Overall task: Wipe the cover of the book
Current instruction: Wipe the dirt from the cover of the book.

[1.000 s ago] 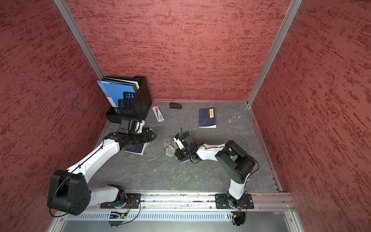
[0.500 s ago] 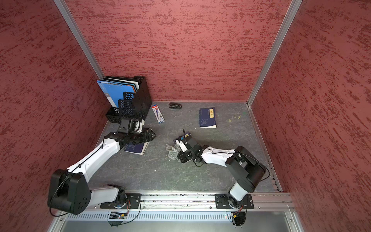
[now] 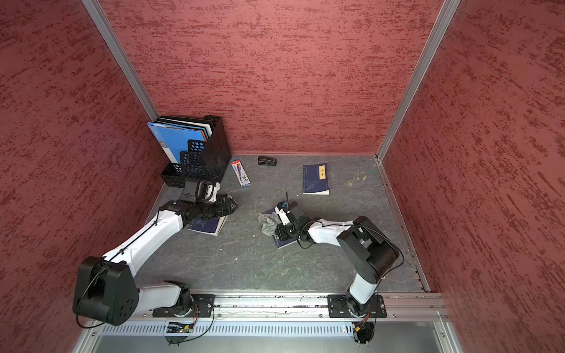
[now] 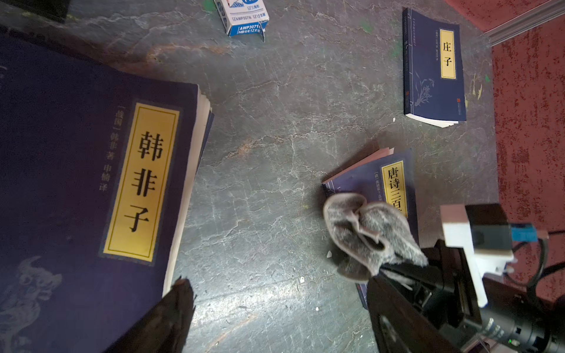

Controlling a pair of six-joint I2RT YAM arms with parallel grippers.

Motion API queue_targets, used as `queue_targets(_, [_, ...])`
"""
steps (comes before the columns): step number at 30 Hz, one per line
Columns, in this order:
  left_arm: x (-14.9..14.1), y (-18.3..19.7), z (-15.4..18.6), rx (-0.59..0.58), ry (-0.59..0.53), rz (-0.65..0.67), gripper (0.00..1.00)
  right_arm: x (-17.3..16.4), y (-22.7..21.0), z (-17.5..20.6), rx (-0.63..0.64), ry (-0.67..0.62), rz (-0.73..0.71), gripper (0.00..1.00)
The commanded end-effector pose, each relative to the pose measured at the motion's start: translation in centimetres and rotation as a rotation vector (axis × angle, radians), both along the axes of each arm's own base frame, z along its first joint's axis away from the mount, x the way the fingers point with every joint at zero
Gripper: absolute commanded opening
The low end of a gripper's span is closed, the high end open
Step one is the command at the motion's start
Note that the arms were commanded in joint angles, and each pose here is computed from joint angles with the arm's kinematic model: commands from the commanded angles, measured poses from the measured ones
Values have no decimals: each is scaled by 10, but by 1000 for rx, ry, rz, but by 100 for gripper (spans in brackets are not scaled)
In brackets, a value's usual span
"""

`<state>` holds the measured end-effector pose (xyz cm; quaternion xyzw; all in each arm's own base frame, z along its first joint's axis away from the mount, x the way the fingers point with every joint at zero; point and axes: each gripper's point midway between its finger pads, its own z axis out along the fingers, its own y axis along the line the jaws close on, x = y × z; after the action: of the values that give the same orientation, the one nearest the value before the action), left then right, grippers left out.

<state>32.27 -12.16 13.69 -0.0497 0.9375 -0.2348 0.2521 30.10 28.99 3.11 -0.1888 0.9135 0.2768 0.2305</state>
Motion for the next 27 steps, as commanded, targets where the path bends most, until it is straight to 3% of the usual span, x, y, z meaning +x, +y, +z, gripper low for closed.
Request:
queue_targets(1, [3, 1, 9, 20, -25, -10, 89, 13, -15, -38, -100, 76, -33, 12])
queue_targets(7, [1, 4, 11, 33, -32, -3, 90, 49, 13, -37, -101, 53, 14, 12])
queue_targets(11, [3, 3, 11, 25, -31, -2, 90, 52, 15, -33, -94, 49, 11, 11])
queue_targets(21, [10, -1, 4, 17, -23, -10, 89, -4, -20, -28, -97, 54, -4, 12])
queue_targets(27, [9, -3, -1, 19, -9, -14, 90, -51, -44, -45, -118, 155, 4, 12])
